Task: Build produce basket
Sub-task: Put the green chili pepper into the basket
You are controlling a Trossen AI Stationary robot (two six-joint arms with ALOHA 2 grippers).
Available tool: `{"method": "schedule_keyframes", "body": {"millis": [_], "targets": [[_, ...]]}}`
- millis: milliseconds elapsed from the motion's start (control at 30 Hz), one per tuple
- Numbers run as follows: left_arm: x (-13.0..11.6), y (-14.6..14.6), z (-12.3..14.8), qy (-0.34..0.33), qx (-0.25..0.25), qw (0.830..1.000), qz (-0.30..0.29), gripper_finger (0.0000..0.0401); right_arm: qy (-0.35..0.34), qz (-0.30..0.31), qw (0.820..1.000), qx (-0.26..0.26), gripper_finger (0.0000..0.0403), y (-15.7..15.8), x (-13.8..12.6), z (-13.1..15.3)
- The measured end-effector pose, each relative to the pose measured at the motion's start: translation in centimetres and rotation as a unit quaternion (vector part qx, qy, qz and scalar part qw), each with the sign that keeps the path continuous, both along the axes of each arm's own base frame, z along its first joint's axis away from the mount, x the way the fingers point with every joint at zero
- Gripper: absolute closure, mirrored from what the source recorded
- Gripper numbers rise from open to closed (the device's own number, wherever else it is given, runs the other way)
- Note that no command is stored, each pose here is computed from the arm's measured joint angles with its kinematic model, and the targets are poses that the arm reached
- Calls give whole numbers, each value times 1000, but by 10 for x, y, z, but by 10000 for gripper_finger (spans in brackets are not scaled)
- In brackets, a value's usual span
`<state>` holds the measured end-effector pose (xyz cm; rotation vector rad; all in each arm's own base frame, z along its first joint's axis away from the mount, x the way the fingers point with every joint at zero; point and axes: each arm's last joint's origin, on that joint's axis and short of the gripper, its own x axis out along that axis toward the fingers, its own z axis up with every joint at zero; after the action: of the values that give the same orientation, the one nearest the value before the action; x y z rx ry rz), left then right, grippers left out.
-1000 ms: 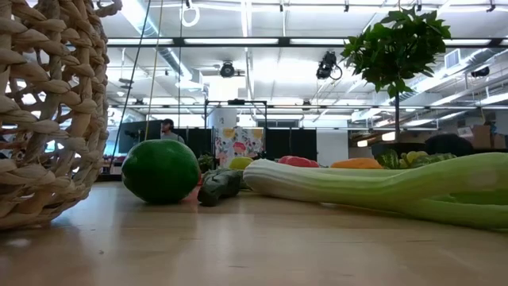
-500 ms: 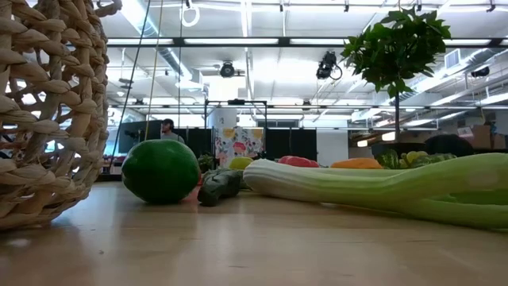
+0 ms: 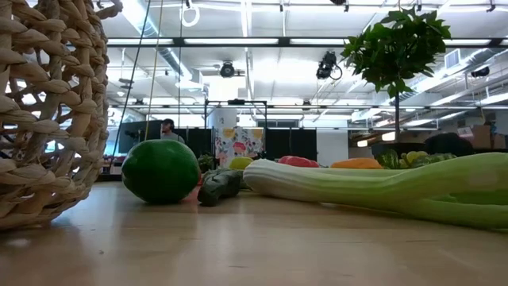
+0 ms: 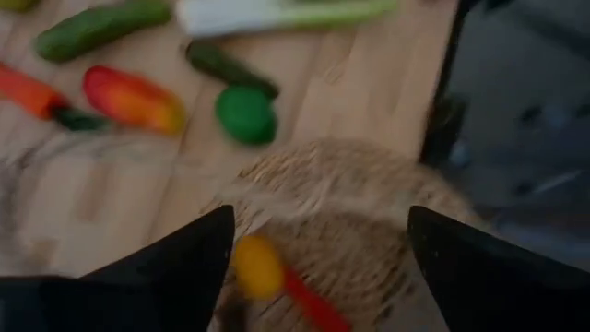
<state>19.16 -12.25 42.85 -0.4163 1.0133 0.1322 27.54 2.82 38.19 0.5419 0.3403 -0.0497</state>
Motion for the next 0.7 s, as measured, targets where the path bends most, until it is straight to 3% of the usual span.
{"method": "schedule_keyframes", "body": {"millis": [133, 233, 500, 700], "targets": [[23, 3, 7, -75, -36, 996, 37, 61, 44, -7, 999, -2, 147, -4, -3, -8], [48, 2, -1, -95, -12, 994, 48, 60, 50, -13, 999, -3, 147, -7, -5, -8], [118, 17, -54, -17, 42, 992, 119, 60, 7, -23, 1000, -9, 147, -16, -32, 14], [163, 45, -101, 51, 16, 971, 235, 60, -11, -28, 999, -26, 147, -23, -62, 29]]}}
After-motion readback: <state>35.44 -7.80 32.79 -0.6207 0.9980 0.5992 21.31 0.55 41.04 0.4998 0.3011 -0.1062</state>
